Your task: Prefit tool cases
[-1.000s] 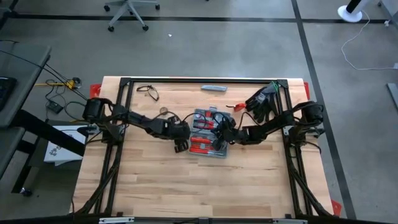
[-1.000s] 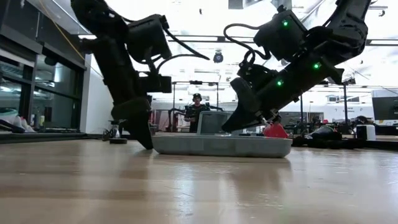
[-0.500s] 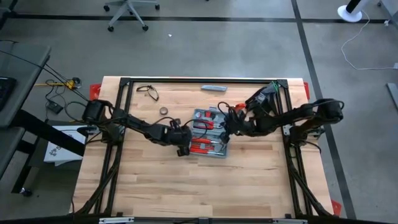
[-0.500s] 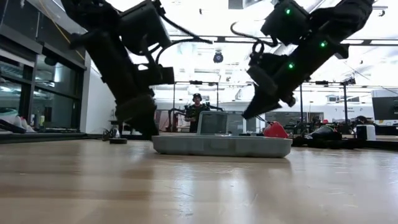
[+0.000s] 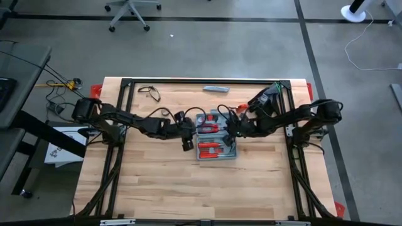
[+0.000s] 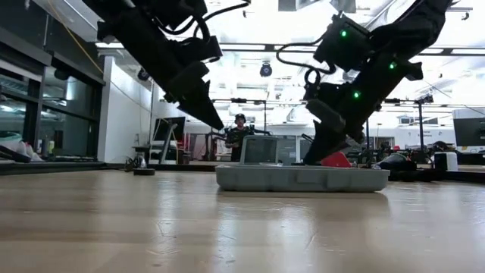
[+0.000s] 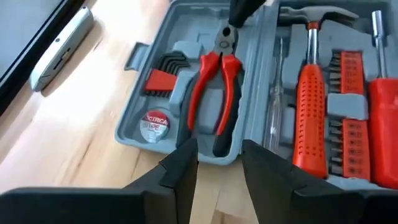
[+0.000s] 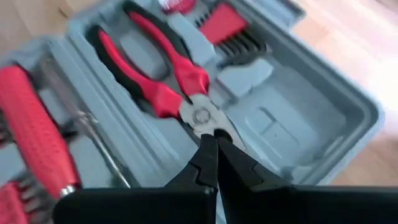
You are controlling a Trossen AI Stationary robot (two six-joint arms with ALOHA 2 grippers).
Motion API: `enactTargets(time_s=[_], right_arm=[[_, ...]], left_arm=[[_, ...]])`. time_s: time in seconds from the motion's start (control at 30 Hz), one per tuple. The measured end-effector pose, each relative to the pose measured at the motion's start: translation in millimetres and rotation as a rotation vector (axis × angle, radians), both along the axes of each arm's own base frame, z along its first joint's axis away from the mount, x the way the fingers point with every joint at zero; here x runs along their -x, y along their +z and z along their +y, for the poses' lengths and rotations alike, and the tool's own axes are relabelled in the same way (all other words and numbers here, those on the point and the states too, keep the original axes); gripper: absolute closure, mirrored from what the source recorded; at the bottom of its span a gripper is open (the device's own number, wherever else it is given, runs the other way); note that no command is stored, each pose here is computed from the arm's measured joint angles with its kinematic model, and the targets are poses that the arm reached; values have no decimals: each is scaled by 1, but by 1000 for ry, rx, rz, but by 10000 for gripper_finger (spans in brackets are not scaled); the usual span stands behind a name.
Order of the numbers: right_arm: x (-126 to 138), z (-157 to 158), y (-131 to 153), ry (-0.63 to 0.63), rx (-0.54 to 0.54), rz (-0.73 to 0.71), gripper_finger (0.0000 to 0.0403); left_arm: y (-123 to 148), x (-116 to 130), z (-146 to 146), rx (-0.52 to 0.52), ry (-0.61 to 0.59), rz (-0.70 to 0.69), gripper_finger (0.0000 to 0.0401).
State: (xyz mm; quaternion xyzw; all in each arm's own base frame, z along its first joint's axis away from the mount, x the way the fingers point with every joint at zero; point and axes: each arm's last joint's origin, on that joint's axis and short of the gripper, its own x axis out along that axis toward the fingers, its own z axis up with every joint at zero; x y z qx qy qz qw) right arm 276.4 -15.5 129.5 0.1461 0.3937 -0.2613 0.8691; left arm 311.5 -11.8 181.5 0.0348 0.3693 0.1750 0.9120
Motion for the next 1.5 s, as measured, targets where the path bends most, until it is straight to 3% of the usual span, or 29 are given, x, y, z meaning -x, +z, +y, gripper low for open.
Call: enactTargets(time_s=[0.3, 0.67, 0.93, 1.13, 1.3, 1.5], right_arm=[[-12, -11, -27, -21, -28, 4, 403], [-16, -10, -29, 33, -105, -33, 403], [-16, -9, -29, 55, -126, -44, 403], [-17, -9, -29, 56, -124, -48, 403], [-17, -9, -29, 66, -113, -52, 403], [-18, -9, -29, 69, -109, -63, 403]], left_arm=[[-1, -2, 6, -24, -17, -1, 282], [-4, -3, 22, -26, -37, 27, 251], [-39, -7, 40, 57, -101, 158, 214], [-55, -7, 49, 83, -82, 217, 198], [-56, -7, 50, 79, -84, 223, 204], [-63, -7, 52, 82, -71, 253, 254]])
